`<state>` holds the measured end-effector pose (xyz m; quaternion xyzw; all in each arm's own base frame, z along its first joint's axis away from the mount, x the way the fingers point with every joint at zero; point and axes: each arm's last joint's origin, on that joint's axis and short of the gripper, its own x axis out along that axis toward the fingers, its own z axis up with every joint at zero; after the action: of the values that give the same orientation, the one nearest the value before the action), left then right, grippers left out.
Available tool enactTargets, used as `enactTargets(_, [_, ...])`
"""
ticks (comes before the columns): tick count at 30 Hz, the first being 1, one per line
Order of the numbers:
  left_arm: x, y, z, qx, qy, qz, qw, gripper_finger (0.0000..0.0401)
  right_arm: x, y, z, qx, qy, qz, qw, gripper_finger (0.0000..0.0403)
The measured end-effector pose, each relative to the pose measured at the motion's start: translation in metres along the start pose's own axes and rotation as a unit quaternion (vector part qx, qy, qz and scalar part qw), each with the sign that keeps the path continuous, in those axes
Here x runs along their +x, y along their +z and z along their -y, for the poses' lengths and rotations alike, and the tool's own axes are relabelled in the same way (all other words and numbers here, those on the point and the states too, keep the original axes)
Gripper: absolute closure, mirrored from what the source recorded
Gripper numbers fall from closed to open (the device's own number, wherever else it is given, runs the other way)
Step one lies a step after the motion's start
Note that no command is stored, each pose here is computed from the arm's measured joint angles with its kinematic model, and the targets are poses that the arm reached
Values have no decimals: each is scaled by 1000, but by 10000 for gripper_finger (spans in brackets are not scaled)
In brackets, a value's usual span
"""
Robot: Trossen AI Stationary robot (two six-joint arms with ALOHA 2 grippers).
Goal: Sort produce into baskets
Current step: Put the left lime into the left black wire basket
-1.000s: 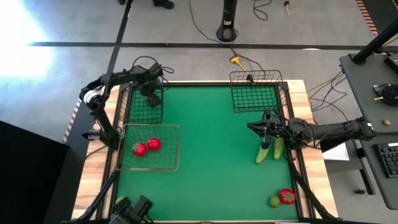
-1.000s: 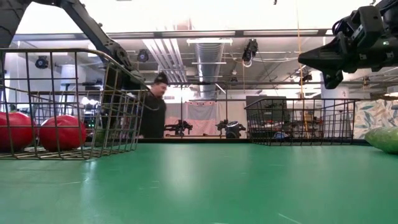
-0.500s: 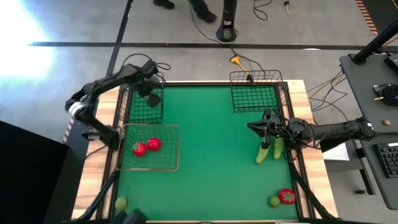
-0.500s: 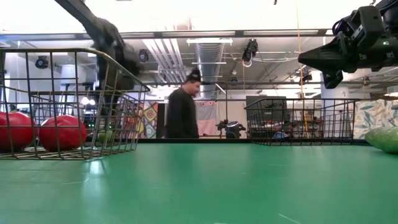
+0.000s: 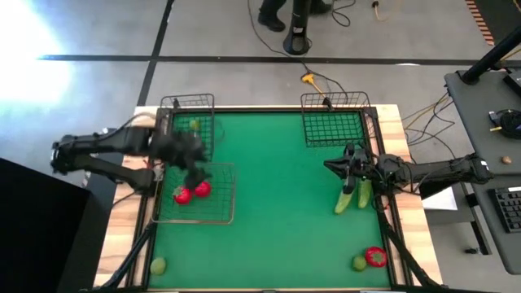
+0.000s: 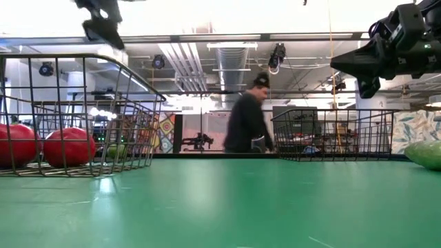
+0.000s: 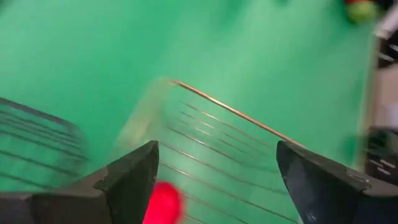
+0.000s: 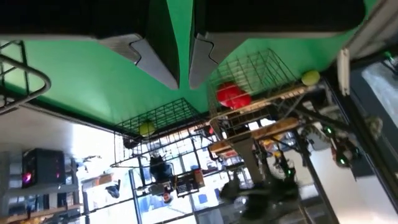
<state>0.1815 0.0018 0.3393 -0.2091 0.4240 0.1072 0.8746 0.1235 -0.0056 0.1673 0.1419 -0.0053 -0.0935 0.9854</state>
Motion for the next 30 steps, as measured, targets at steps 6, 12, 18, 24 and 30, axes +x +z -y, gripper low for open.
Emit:
enactTargets(6, [8,-39,80,14,-106,-45,993,104,0,0,0,27,0,0,1000,374])
enactTargets(12, [27,-88,141,-24,-133,-108,985,106,0,3,0,47,-7,16,999,374])
enactTargets(18, [51,-135,167,-105,-73,-244,961,106,0,3,1,56,-20,22,998,374])
enactTargets(24, [64,-161,178,-149,-32,-341,928,106,0,2,1,50,-23,18,998,374])
enactTargets(30, [80,-178,176,-169,51,-440,881,106,0,3,3,42,-56,32,997,374])
